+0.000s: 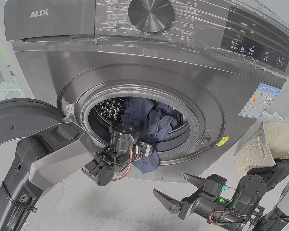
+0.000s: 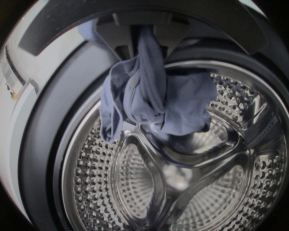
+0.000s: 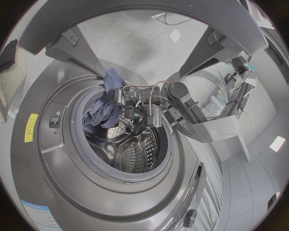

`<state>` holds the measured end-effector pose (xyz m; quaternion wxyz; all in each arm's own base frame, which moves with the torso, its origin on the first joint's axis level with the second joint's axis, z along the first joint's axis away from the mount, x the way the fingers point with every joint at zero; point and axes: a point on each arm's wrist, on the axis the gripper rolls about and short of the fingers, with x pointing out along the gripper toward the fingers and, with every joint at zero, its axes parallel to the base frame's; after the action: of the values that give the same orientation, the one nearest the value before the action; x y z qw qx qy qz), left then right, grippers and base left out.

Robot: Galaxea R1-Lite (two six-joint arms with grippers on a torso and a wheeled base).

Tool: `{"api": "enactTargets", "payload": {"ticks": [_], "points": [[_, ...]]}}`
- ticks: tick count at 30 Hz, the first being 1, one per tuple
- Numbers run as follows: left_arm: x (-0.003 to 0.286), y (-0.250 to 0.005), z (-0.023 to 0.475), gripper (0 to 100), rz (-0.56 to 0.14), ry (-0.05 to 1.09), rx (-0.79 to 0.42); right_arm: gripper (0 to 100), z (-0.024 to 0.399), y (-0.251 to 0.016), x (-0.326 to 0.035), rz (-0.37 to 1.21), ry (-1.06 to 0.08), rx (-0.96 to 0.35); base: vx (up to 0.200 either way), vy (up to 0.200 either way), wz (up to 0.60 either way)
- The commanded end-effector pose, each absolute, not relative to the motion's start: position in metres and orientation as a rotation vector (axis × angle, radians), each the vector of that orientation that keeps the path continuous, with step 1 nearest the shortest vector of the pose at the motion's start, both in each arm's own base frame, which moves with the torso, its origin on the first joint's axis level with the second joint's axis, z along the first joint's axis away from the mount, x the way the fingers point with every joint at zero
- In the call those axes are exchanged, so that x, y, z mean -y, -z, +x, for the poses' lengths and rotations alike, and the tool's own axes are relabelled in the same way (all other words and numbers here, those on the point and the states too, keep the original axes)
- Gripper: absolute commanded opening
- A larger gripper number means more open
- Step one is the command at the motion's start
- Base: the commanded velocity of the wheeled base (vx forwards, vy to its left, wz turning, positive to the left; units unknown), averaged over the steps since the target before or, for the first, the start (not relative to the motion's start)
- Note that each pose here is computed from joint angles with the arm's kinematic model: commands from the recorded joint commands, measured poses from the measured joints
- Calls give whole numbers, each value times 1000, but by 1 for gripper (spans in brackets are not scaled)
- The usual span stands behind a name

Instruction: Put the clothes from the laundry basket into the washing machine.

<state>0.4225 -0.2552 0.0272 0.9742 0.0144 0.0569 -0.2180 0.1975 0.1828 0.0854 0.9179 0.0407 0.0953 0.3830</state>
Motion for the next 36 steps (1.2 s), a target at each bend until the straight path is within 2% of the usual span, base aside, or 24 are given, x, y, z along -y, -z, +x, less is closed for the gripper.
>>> {"api": "enactTargets", "payload": {"ticks": [1, 3, 5, 15, 22, 23, 25, 29, 31, 32, 36], "points": [[258, -50, 430, 0, -8, 428, -28, 100, 198, -85, -183, 84, -789, -196, 0, 0, 0], [260, -73, 442, 0, -54, 403, 61, 100, 197, -86, -183, 83, -791, -194, 0, 0, 0], [262, -81, 447, 0, -77, 381, 95, 100, 198, -86, -183, 84, -789, -194, 0, 0, 0], [258, -93, 480, 0, -141, 288, 239, 100, 198, -86, -183, 85, -789, -193, 0, 0, 0], [254, -94, 485, 0, -148, 275, 253, 100, 198, -86, -183, 84, -789, -194, 0, 0, 0], [254, -92, 485, 100, -150, 276, 246, 100, 198, -86, -183, 84, -789, -194, 0, 0, 0], [254, -93, 485, 100, -152, 277, 246, 100, 198, -86, -183, 84, -789, -194, 0, 0, 0], [254, -75, 466, 100, -115, 292, 106, 100, 198, -86, -183, 84, -789, -194, 0, 0, 0], [255, -74, 463, 100, -109, 296, 92, 100, 198, -86, -183, 84, -789, -194, 0, 0, 0], [255, -65, 454, 100, -84, 314, 29, 100, 198, -86, -183, 84, -789, -194, 0, 0, 0], [255, -56, 449, 100, -62, 319, -19, 100, 197, -86, -183, 84, -791, -194, 0, 0, 0]]}}
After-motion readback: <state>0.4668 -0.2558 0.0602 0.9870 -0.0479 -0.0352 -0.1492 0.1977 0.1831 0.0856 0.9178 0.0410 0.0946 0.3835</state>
